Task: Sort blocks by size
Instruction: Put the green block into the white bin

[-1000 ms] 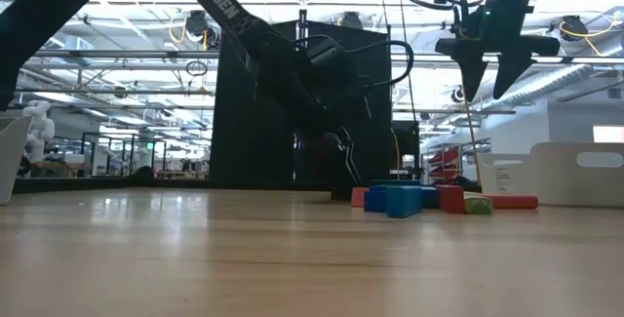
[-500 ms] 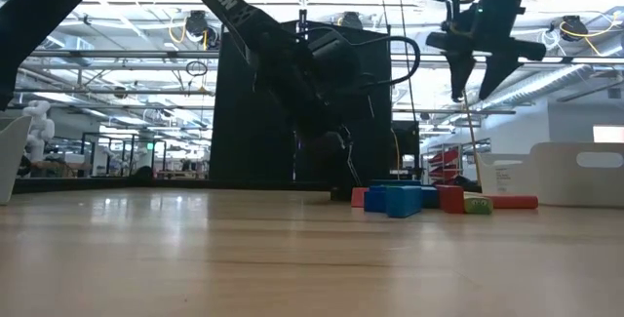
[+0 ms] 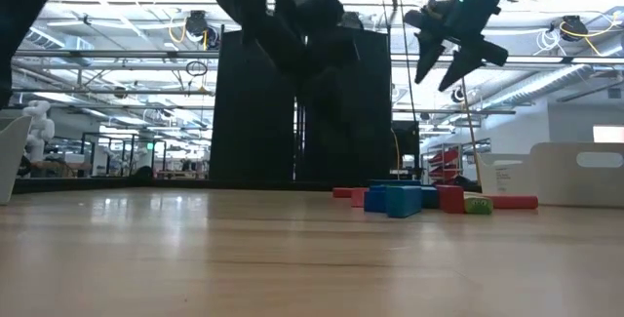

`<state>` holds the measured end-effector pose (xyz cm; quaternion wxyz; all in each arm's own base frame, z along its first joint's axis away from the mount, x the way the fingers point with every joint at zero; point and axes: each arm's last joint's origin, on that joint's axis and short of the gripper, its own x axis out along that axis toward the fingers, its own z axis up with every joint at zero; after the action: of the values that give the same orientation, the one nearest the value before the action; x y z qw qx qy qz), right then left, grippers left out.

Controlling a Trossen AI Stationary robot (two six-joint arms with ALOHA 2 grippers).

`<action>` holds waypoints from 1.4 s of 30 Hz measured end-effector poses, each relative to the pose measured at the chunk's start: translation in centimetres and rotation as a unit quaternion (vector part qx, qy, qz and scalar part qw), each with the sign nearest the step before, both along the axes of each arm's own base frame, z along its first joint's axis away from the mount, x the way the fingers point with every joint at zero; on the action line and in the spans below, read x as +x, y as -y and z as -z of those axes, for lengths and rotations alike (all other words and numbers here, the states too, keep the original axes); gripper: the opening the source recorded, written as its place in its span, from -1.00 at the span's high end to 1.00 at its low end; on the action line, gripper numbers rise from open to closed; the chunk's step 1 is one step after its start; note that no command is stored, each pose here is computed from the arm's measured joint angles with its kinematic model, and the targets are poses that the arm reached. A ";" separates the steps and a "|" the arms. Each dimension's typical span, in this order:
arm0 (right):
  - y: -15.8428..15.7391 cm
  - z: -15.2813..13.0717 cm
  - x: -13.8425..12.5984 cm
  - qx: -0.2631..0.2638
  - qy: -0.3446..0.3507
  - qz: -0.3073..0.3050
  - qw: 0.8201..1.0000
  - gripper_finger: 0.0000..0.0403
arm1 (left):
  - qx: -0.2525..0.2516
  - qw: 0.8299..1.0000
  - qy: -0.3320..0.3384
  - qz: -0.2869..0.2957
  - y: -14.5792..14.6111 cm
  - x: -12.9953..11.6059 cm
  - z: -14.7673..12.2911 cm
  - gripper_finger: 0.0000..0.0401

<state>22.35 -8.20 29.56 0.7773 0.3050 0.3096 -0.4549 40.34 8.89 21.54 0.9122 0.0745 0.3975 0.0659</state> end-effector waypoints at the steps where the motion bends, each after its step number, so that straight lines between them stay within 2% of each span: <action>1: 0.0 -0.1 0.1 0.000 0.009 -0.002 1.000 -0.20 | 0.009 1.000 0.013 -0.008 -0.1 -0.4 -1.1 0.57; 6: 0.2 -1.0 1.4 0.026 0.104 -0.042 0.993 -0.20 | 0.056 0.995 0.070 -0.052 -0.6 -1.8 -5.4 0.57; 10: 0.3 -2.3 2.6 0.046 0.205 -0.091 0.974 -0.20 | 0.078 0.988 0.120 -0.063 -0.4 -2.8 -8.2 0.57; 17: 0.6 -4.1 3.5 0.052 0.311 -0.135 0.939 -0.20 | 0.086 0.984 0.145 -0.062 0.2 -3.3 -9.6 0.57; 21: 0.6 -4.2 3.5 0.057 0.319 -0.138 0.936 -0.20 | 0.094 0.984 0.140 -0.052 0.7 -3.2 -9.5 0.57; 33: 0.6 -3.7 3.5 0.061 0.294 -0.142 0.943 -0.07 | 0.104 0.983 0.144 -0.042 1.6 -2.9 -9.6 0.57; 42: 0.6 -3.6 3.4 0.062 0.289 -0.142 0.944 -0.07 | 0.108 0.981 0.157 -0.030 2.4 -2.7 -9.9 0.57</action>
<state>25.80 -8.81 33.15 0.8696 0.4240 0.1391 -0.2115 37.68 6.46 31.41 0.9474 0.1494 0.2422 0.1464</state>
